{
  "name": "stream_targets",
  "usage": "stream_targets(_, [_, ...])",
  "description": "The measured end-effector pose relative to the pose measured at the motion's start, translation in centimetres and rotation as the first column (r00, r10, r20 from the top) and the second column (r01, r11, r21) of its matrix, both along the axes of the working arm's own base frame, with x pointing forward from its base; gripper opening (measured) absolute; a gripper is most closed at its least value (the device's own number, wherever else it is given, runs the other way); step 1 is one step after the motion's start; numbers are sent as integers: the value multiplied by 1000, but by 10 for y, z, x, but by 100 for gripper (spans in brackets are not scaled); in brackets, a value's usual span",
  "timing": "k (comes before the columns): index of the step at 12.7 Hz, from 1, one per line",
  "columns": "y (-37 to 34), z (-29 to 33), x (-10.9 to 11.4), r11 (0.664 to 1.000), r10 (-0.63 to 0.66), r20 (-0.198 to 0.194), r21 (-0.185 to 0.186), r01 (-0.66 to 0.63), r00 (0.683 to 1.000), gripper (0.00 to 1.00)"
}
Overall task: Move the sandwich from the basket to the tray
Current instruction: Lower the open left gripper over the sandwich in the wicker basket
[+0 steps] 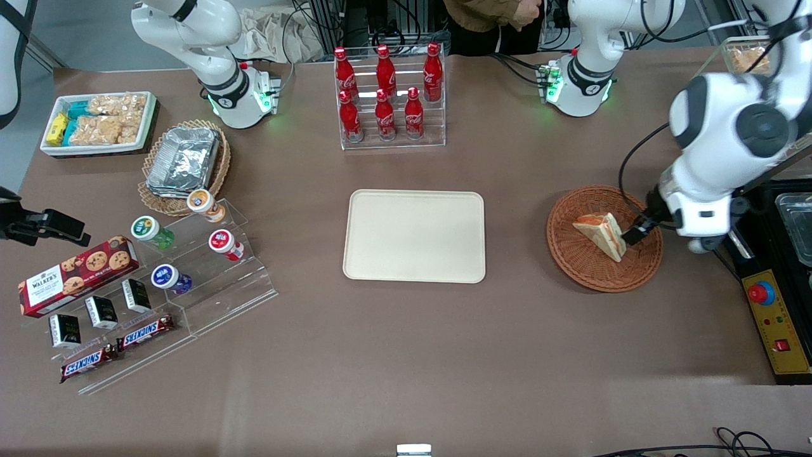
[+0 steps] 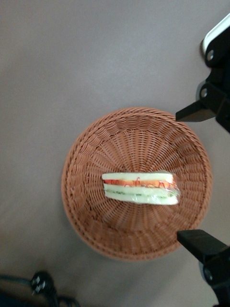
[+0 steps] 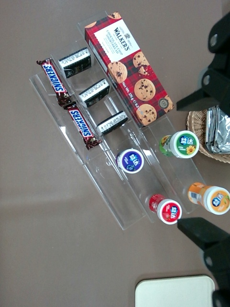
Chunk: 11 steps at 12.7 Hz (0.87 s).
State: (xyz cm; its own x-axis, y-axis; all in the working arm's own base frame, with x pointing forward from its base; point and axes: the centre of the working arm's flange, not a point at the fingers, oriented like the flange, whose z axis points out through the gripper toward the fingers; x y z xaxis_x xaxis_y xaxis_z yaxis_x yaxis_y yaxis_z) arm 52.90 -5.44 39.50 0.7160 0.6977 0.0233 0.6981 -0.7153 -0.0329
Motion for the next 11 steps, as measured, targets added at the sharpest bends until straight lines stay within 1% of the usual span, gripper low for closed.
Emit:
stream_targets(2, [1, -35, -14, 1000, 9, -11, 0, -9, 1000, 100])
stream_targets(3, [2, -47, -19, 1000, 14, -10, -1, -14, 1000, 100])
stream_targets(6, [16, -94, -40, 999, 40, 25, -10, -40, 999, 100])
stream_targets(9, [21, -143, -61, 997, 71, 71, -22, -70, 995, 100])
stream_targets(11, [22, -171, -66, 996, 89, 71, -21, -87, 994, 99])
